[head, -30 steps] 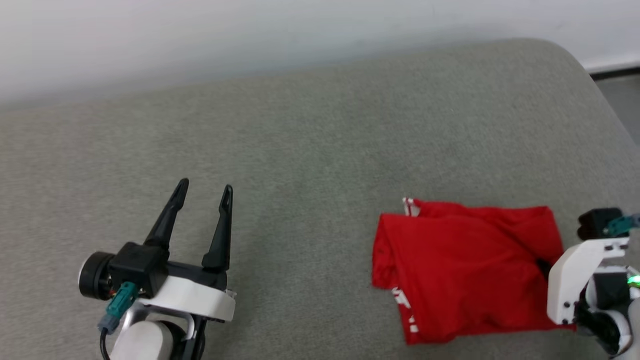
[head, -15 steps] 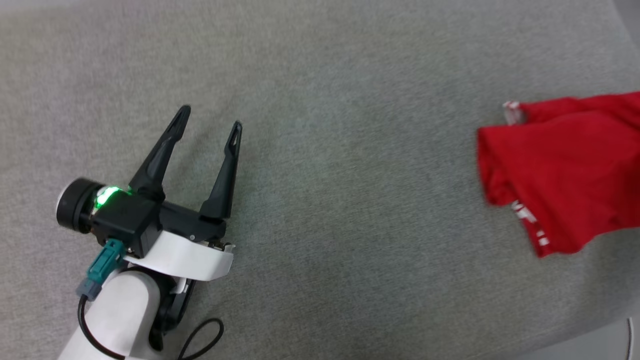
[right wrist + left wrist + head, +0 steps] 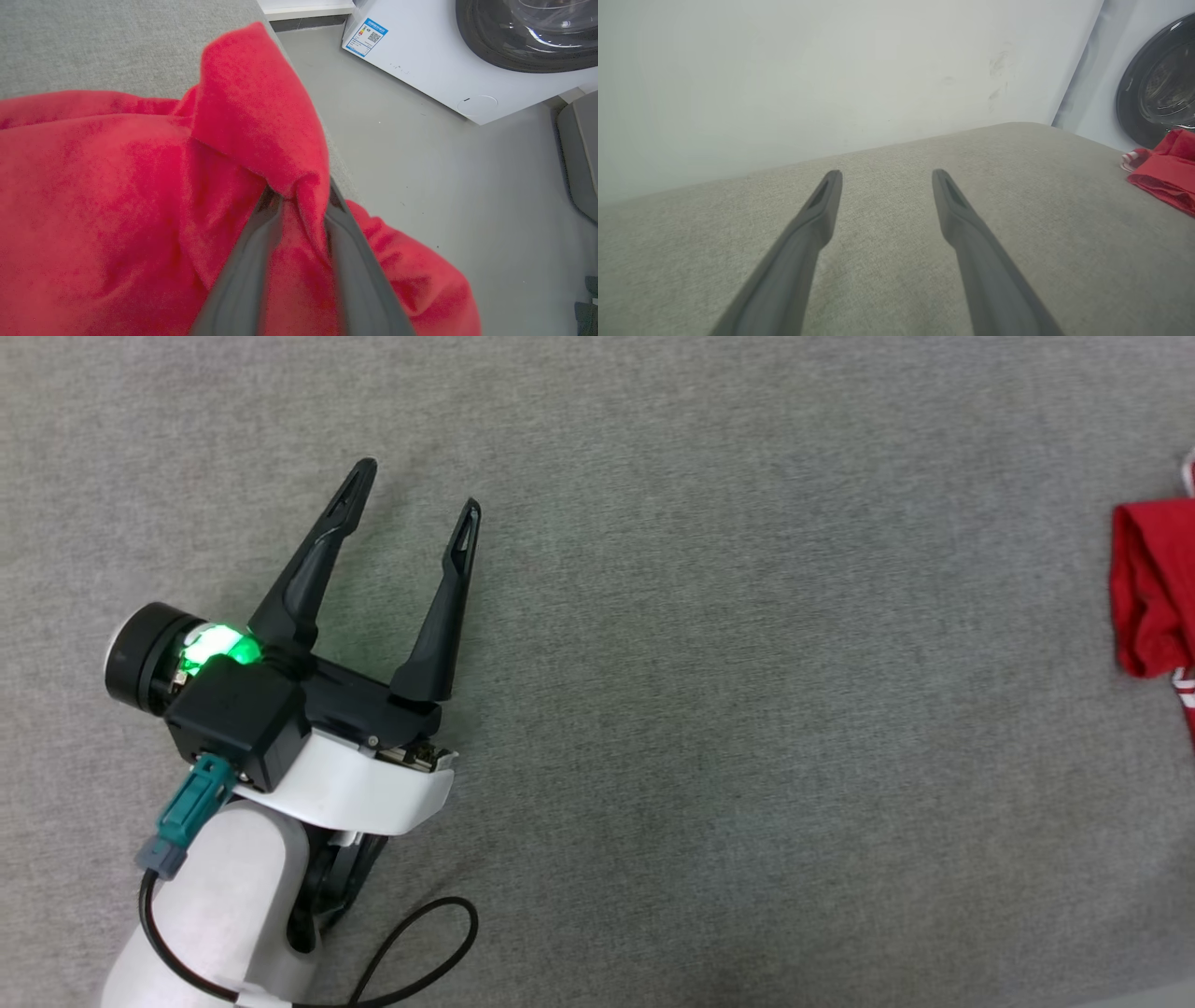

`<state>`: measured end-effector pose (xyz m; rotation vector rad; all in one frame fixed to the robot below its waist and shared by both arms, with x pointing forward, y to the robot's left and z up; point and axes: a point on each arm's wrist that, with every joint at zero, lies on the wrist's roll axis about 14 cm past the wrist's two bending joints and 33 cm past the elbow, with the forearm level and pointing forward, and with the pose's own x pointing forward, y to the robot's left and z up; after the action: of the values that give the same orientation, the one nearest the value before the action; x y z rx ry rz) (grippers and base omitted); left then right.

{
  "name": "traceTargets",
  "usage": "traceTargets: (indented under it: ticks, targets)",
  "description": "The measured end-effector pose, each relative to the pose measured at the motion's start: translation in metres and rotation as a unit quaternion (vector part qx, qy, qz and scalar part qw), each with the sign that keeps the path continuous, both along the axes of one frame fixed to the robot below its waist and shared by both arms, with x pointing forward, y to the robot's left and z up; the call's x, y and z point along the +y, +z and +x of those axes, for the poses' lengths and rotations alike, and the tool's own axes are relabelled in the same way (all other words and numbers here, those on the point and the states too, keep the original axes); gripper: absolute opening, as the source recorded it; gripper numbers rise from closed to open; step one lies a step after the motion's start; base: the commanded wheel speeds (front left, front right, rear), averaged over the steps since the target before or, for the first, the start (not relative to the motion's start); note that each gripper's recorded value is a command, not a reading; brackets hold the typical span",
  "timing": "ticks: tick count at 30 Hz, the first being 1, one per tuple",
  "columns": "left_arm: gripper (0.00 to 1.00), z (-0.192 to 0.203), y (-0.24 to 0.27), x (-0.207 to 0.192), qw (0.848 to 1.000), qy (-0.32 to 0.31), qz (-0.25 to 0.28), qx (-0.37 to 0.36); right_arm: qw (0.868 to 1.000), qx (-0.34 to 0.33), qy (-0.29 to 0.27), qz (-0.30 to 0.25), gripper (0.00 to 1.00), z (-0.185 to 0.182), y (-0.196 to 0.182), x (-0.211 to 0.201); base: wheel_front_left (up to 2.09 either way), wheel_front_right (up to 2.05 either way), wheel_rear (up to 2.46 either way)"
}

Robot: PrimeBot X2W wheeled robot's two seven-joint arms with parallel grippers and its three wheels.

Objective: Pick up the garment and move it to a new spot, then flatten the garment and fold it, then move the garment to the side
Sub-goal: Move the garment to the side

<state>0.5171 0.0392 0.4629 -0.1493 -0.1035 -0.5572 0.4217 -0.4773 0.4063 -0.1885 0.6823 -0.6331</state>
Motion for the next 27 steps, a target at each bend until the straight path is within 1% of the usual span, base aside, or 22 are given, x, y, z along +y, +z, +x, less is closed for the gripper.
traceTargets:
  ticks: [3,6,8,14,19,27]
  targets:
    - [1.00,-0.001,-0.003,0.003,1.000,0.003,0.003,0.003,1.000,-0.020,-0.002,-0.006,1.00,0.002,-0.002,0.002,0.00,0.00,0.00]
    - [1.00,-0.001,0.001,0.005,1.000,0.006,0.005,-0.001,0.998,-0.051,0.002,-0.026,1.00,0.003,0.009,0.000,0.00,0.00,0.00]
    - [1.00,-0.003,0.006,0.005,1.000,0.008,0.006,-0.003,0.996,-0.080,0.007,-0.045,1.00,0.004,0.023,0.000,0.00,0.00,0.00]
    - [1.00,-0.018,0.022,0.009,1.000,0.026,0.002,-0.005,0.984,-0.166,0.033,-0.052,1.00,-0.001,0.048,0.025,0.00,0.00,0.00]
    - [1.00,-0.034,0.037,0.016,0.999,0.048,-0.004,-0.006,0.972,-0.221,0.064,-0.043,1.00,-0.014,0.063,0.055,0.00,0.00,0.00]
    - [1.00,-0.066,0.049,0.037,0.995,0.097,-0.007,0.008,0.950,-0.286,0.128,-0.004,1.00,-0.028,0.081,0.117,0.00,0.00,0.00]
